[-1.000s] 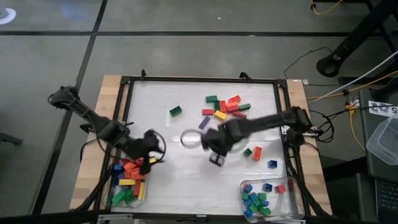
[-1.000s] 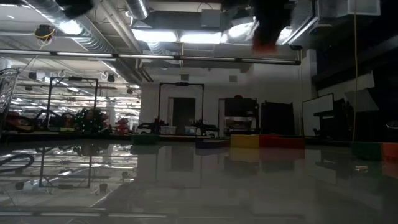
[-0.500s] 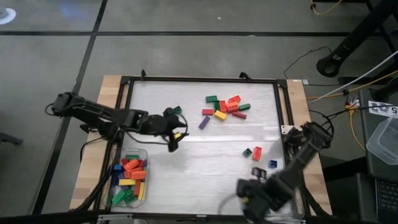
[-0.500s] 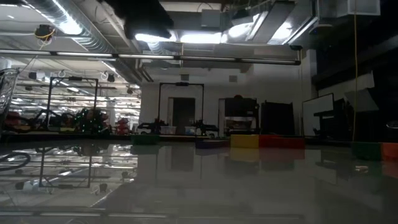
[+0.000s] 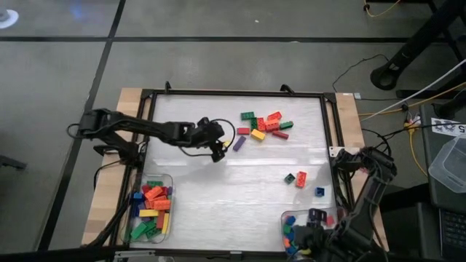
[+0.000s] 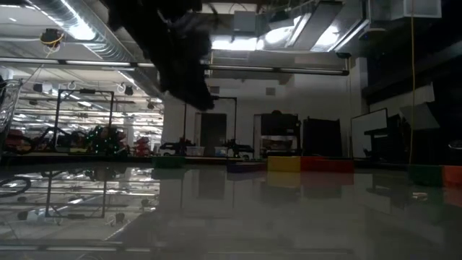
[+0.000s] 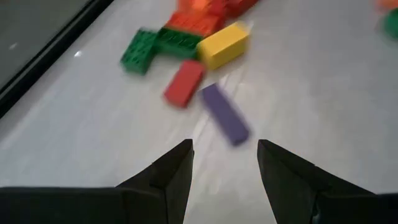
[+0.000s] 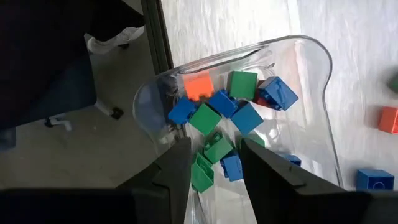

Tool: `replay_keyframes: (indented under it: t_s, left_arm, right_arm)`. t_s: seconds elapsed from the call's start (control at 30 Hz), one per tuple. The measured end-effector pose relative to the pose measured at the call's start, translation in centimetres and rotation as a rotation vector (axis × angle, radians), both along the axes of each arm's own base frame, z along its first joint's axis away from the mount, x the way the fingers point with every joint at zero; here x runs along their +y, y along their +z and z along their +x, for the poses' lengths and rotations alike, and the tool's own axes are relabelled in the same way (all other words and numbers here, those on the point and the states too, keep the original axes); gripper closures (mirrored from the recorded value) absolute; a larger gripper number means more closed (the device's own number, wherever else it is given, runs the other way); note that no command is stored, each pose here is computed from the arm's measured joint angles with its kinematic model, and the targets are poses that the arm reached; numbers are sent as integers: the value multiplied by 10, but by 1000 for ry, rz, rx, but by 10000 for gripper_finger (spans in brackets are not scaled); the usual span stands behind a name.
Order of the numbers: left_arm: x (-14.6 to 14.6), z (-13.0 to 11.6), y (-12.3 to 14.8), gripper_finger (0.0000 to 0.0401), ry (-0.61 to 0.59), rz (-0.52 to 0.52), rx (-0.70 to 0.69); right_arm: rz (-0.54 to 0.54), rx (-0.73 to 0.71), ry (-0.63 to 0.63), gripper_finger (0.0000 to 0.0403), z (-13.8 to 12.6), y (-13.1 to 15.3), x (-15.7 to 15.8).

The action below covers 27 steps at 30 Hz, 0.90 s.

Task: Sort blocks by size
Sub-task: Put the large green game piece into the left transparent bin

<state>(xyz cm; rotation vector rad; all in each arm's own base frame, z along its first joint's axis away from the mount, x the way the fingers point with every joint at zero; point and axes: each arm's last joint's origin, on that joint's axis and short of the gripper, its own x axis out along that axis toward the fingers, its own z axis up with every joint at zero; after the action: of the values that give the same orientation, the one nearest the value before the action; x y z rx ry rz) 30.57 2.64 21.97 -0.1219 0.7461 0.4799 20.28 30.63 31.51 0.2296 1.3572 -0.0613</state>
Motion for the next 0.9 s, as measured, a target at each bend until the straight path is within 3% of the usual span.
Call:
replay_keyframes:
  t_s: [0.27,0.57,0.9]
  left_arm:
    - [42,2,-29,233,141,-16,112]
    - [60,-18,-45,233,240,-71,322]
    - [74,-24,-47,233,300,-102,328]
  right_arm:
    - [-56,-60,66,263,2,0,-1]
    - [-75,-80,72,262,2,0,-2]
    - [-93,-99,91,262,3,0,-2]
